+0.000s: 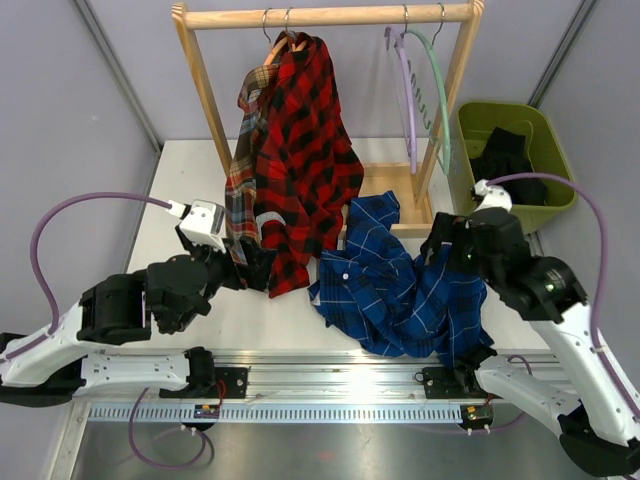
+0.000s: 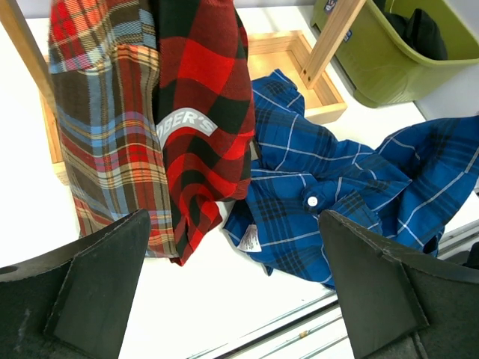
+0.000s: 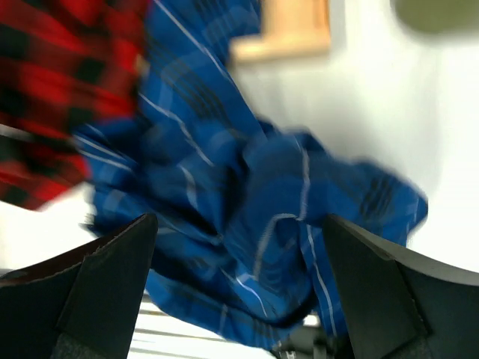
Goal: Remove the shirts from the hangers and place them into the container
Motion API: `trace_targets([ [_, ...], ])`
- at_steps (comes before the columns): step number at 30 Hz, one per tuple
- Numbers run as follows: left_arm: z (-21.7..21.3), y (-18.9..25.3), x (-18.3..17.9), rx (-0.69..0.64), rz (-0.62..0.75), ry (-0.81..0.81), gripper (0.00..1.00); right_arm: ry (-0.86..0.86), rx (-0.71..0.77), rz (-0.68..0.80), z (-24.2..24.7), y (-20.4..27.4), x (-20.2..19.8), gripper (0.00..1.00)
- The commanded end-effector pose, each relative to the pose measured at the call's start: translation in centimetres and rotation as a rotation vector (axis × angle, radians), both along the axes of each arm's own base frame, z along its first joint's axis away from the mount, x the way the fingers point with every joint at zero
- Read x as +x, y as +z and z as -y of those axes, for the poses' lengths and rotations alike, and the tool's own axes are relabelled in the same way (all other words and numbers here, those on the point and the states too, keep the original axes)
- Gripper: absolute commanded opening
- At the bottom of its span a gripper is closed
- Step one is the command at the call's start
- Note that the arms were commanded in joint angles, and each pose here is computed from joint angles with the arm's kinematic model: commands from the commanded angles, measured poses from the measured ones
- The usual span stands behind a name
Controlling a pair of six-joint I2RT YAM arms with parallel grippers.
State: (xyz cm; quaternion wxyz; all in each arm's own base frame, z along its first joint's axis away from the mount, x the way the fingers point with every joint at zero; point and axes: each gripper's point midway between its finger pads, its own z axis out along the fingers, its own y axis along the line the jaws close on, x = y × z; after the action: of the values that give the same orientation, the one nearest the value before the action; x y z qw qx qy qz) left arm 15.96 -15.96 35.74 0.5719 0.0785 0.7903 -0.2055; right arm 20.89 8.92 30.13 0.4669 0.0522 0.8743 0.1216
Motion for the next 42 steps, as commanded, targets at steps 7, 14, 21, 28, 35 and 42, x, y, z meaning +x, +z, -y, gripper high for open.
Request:
trace_targets([
  [7,1.3,-0.9,0.0,-0.038,-0.015,-0.009,0.99,-0.184,0.005,-0.225,1.2,-7.8,-1.6,1.0],
  [14,0.3,-2.5,-0.4,-0.061,-0.033,-0.002,0.99,-0.028,0.103,-0.319,-5.8,-13.8,-1.0,0.99],
  [21,-0.4,-3.6,-0.6,-0.064,-0.043,0.002,0.99,0.146,0.108,-0.307,-15.5,-15.9,0.7,1.0],
  [28,-1.2,-3.9,-0.7,-0.073,-0.042,0.011,0.98,0.091,-0.041,-0.299,-18.2,-18.6,4.0,0.99],
  [35,-1.4,-4.8,-0.9,-0.08,-0.056,0.006,0.98,0.063,-0.126,-0.34,-20.3,-24.1,6.2,1.0],
  [42,-1.8,-5.1,-1.1,-0.086,-0.066,0.01,0.97,0.06,-0.142,-0.408,-21.8,-29.7,6.8,0.99],
])
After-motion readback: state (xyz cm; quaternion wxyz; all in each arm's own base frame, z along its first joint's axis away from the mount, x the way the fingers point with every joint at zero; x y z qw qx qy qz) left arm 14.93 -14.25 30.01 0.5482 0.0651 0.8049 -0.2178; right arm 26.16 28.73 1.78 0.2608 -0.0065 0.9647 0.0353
